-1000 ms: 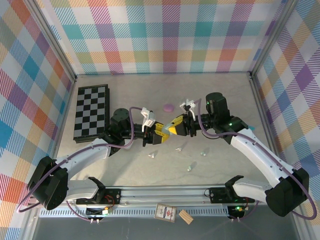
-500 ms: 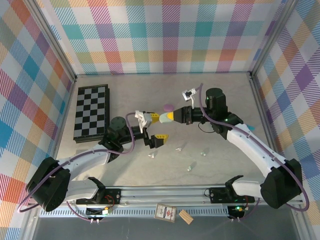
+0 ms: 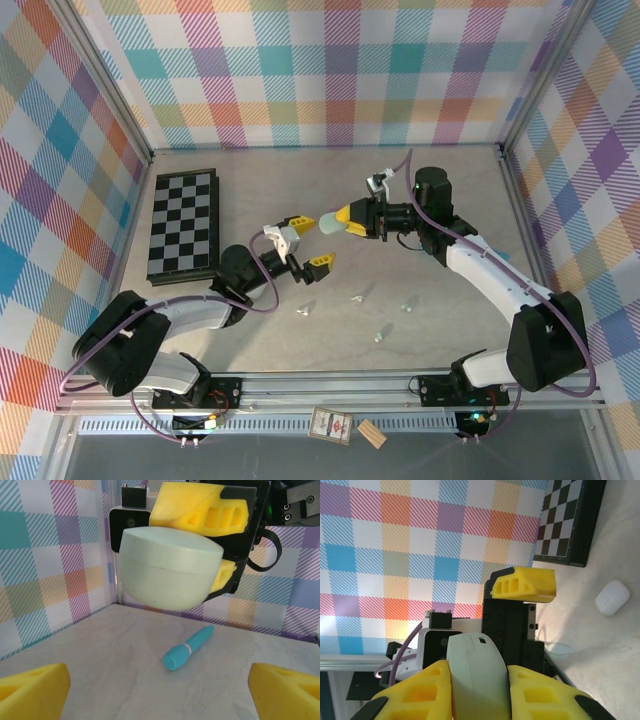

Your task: Insert the wireless bluetooth earbuds into the charging case

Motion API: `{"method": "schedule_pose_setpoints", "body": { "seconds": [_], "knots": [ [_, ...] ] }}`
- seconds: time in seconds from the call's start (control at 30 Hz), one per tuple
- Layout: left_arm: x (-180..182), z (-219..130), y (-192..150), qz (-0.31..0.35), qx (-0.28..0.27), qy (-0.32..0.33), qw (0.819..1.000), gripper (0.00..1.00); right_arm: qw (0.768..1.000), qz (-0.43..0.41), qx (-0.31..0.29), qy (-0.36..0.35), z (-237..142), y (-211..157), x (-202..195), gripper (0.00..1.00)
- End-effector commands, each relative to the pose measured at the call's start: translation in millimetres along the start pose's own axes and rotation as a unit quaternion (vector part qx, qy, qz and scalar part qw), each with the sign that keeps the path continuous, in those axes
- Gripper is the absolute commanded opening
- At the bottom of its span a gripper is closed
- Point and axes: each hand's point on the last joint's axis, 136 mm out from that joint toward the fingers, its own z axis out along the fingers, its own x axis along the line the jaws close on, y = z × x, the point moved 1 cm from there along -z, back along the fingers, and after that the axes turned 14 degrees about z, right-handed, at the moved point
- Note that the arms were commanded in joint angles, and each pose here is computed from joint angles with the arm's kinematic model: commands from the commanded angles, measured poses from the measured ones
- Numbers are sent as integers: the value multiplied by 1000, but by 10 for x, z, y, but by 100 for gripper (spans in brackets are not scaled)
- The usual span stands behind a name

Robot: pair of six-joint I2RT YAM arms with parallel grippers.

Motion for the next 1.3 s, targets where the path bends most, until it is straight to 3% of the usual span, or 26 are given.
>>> {"method": "schedule_pose_setpoints", "body": {
  "seconds": [0.0,0.5,0.97,1.27],
  "knots": [
    [78,78,295,22,-52,-5,998,87,1000,7,25,16,11,-59,83,11],
    [1,190,440,29,-79,-63,994,57,998,42,41,1,29,-76,-31,10],
    [-24,188,456,24,-88,-74,993,45,998,52,43,-2,51,-53,-73,9],
    [-38,181,452,22,-88,-80,993,30,997,57,44,-4,48,-51,-73,11]
  ]
}}
